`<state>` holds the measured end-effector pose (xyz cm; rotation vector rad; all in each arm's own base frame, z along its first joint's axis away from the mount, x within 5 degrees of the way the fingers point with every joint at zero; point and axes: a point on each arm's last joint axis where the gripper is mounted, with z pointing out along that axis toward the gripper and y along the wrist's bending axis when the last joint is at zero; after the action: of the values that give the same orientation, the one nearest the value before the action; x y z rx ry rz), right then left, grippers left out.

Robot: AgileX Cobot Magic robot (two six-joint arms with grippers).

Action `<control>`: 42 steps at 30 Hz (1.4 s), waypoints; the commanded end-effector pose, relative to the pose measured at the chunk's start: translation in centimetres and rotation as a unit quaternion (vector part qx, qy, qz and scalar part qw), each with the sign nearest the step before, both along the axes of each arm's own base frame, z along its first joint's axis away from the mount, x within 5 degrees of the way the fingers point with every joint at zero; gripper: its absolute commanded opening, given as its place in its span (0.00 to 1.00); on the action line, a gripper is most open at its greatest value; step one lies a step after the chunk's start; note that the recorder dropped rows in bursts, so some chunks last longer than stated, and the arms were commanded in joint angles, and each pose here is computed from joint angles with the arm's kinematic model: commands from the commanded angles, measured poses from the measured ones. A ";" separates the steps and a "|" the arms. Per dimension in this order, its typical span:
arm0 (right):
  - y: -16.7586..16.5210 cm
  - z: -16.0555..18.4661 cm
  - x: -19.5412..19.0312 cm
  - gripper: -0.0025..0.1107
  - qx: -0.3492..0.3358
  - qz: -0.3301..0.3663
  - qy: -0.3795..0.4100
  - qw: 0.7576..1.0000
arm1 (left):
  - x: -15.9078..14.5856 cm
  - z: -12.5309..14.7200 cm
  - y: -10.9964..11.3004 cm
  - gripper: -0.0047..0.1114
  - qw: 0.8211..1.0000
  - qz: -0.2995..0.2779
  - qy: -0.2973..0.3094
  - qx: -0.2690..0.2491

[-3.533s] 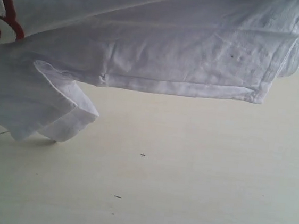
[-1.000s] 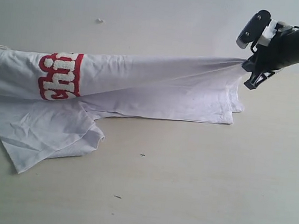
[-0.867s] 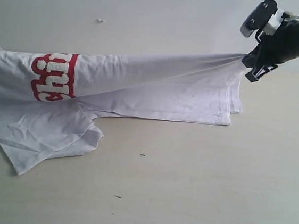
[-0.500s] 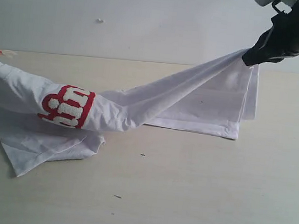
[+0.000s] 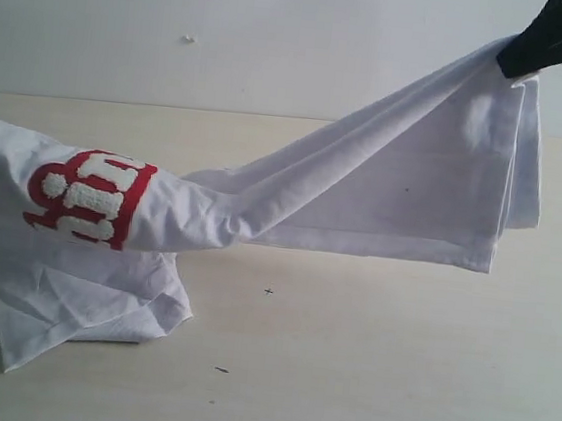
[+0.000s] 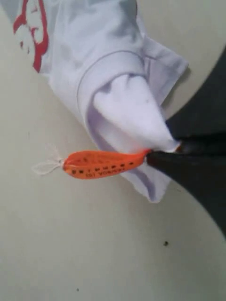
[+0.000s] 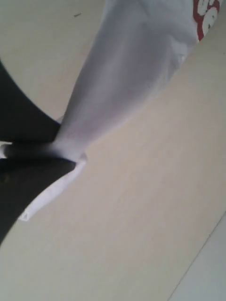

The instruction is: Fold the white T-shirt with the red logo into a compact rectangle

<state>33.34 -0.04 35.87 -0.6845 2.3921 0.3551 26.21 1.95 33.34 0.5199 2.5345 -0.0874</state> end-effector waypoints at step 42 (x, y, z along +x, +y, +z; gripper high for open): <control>-5.2 -20.6 17.6 0.02 -0.098 -0.139 -0.069 0.983 | 17.9 -17.8 4.6 0.04 0.963 0.081 -0.214 0.145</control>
<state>50.36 -4.36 15.46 -0.4514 2.4195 0.0286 43.45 5.95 15.93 0.4307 2.2157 0.3681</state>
